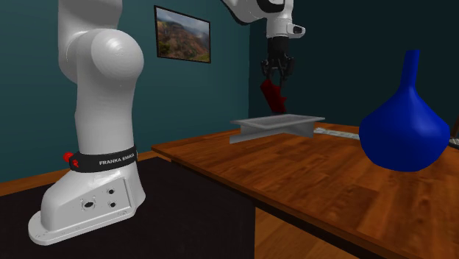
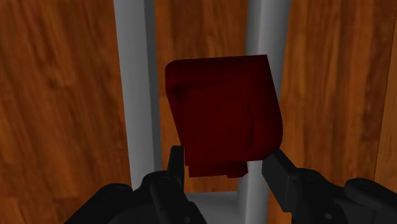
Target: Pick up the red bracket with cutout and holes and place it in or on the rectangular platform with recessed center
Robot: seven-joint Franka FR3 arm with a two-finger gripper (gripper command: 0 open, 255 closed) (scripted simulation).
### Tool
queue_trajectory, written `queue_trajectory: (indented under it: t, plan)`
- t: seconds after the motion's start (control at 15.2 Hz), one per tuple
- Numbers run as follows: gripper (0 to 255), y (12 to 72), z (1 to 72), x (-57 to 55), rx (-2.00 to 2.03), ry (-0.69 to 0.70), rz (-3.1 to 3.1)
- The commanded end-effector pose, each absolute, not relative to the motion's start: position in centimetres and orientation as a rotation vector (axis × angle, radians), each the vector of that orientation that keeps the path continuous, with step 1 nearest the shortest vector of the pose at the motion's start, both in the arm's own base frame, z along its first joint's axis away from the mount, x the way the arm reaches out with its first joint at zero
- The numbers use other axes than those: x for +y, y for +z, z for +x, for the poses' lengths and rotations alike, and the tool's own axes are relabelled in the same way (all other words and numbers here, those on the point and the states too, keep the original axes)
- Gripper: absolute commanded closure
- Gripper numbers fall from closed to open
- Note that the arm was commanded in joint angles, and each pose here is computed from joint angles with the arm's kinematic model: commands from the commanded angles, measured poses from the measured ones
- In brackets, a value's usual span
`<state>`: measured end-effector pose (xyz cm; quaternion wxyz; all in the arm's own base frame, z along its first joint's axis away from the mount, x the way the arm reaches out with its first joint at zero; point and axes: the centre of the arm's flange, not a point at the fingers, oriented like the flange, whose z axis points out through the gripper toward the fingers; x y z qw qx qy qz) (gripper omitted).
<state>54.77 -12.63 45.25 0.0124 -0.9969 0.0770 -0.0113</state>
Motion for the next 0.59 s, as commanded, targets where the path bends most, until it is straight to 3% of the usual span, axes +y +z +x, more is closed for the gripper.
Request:
queue_trajectory:
  t: [0.0,0.53]
  plan:
    - [255,44.2,54.9,-12.6,0.24,-0.036,-3.107]
    - [255,40.0,54.9,-12.6,0.24,-0.036,-3.107]
